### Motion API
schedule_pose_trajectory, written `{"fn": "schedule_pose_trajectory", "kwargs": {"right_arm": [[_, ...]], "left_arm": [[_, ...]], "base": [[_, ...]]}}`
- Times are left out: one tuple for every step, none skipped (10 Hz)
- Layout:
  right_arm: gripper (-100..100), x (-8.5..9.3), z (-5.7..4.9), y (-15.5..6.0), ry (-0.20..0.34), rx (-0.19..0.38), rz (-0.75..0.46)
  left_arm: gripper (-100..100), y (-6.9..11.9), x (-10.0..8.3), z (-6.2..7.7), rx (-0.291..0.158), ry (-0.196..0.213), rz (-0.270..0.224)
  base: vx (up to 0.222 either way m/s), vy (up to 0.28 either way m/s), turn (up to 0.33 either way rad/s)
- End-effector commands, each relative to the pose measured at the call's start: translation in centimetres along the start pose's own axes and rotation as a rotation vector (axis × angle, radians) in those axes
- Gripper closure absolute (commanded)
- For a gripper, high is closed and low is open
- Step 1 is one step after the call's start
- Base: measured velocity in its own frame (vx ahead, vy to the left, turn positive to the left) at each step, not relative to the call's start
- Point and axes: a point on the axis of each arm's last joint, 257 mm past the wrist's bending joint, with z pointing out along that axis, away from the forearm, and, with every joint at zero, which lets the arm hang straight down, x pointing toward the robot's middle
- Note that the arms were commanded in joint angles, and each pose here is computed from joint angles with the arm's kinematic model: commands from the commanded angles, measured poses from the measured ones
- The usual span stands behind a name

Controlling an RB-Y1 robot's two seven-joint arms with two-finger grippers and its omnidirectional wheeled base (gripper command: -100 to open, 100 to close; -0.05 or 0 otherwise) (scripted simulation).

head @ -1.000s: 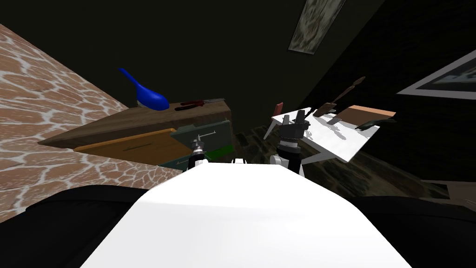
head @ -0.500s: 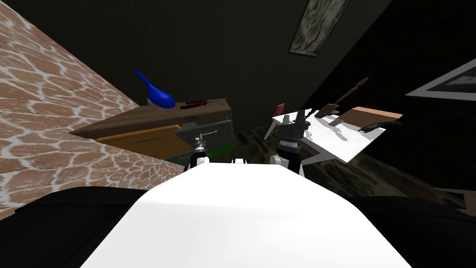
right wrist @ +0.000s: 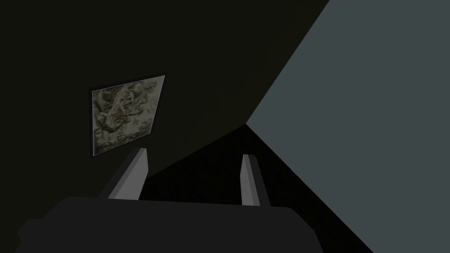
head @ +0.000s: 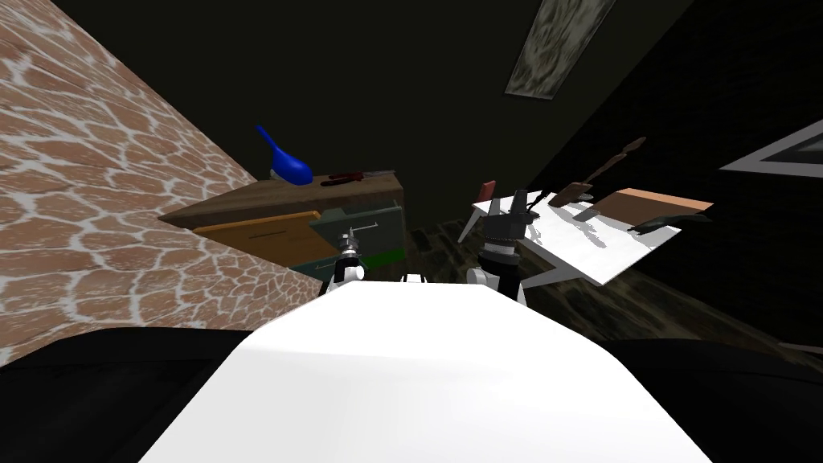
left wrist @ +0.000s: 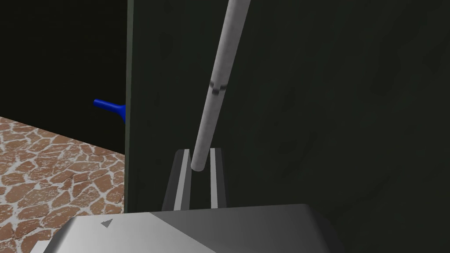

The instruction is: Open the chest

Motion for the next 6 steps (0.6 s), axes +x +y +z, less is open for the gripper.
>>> {"fn": "schedule_pose_trajectory", "kwargs": {"right_arm": [[0,0.0,0.0,0.0,0.0,0.0,0.0],[0,0.0,0.0,0.0,0.0,0.0,0.0],[0,0.0,0.0,0.0,0.0,0.0,0.0],[0,0.0,0.0,0.0,0.0,0.0,0.0],[0,0.0,0.0,0.0,0.0,0.0,0.0],[0,0.0,0.0,0.0,0.0,0.0,0.0]], "left_arm": [[100,0.8,1.6,1.5,-0.001,0.049,-0.015],[100,1.0,2.0,2.1,-0.001,0.054,-0.021],[100,1.7,2.0,2.3,-0.013,0.052,-0.023],[100,2.8,1.6,2.0,-0.035,0.044,-0.021],[100,3.6,1.3,1.8,-0.051,0.038,-0.019],[100,3.6,1.3,1.8,-0.051,0.038,-0.019]], "base": [[-0.07,-0.065,0.193],[-0.083,-0.083,0.134],[-0.051,-0.033,0.035],[-0.02,0.001,-0.036],[-0.001,0.014,-0.023],[0.003,0.007,0.007]]}}
